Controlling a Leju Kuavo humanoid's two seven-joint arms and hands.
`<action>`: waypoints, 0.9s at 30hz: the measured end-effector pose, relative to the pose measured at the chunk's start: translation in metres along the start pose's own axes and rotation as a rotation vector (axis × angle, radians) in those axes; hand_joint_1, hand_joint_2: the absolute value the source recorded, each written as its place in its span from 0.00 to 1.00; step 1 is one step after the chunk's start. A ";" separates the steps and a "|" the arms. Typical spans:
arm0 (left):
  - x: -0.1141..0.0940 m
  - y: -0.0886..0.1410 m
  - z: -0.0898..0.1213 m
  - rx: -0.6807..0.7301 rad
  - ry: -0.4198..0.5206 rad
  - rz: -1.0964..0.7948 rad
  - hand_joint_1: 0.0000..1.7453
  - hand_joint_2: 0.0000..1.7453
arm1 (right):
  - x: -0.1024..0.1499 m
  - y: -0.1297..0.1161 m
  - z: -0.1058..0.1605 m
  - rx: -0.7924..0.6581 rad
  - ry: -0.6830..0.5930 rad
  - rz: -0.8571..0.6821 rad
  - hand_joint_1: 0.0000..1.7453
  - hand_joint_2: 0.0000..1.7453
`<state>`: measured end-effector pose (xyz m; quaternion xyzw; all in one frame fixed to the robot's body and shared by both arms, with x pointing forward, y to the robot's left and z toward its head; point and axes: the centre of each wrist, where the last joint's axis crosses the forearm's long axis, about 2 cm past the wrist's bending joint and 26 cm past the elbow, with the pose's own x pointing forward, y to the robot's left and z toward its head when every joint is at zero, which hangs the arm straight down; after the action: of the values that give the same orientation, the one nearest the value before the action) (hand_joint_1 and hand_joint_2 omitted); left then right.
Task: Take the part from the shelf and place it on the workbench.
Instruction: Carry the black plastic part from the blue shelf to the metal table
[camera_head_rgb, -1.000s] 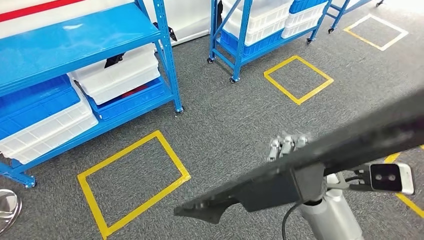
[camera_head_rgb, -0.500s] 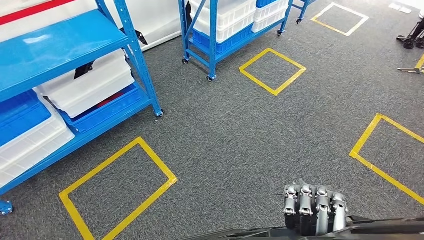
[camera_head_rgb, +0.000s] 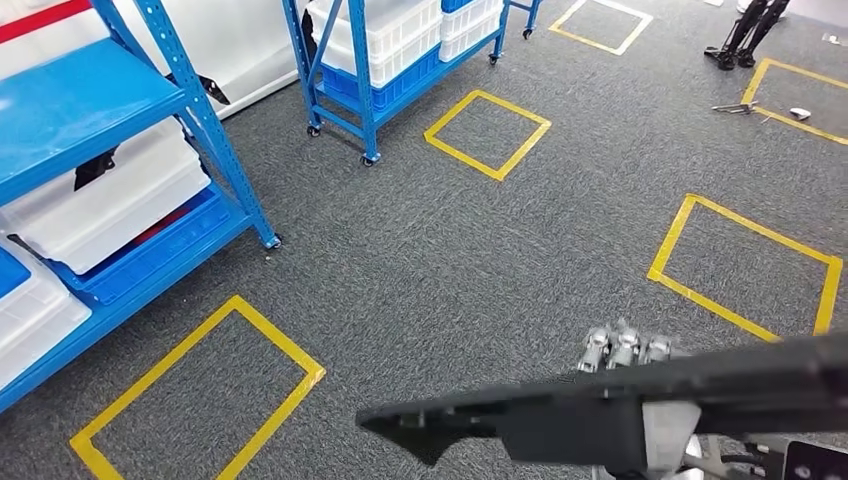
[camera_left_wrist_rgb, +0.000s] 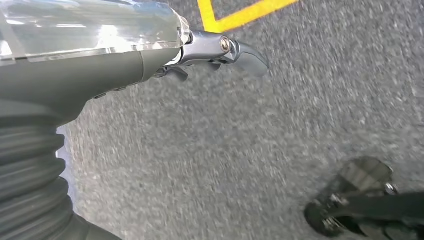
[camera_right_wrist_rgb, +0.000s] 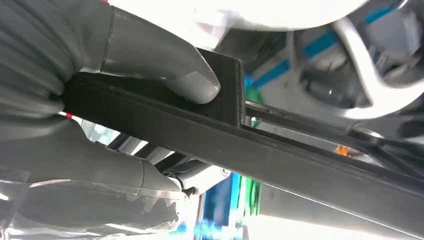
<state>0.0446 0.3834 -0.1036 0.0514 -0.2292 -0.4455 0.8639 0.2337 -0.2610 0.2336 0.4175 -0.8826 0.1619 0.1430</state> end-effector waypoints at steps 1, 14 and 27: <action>0.001 0.004 -0.001 0.004 0.001 -0.007 0.00 1.00 | -0.002 -0.006 -0.007 -0.002 -0.002 0.023 1.00 1.00; 0.005 0.012 -0.004 -0.002 0.013 -0.058 0.00 1.00 | -0.023 -0.016 -0.032 0.107 0.077 0.008 1.00 1.00; 0.014 0.002 -0.006 -0.033 -0.016 -0.075 0.00 1.00 | -0.076 0.018 -0.040 0.172 0.179 -0.134 1.00 1.00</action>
<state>0.0555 0.3731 -0.1039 0.0419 -0.2267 -0.4819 0.8453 0.2706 -0.1817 0.2370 0.4701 -0.8194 0.2634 0.1954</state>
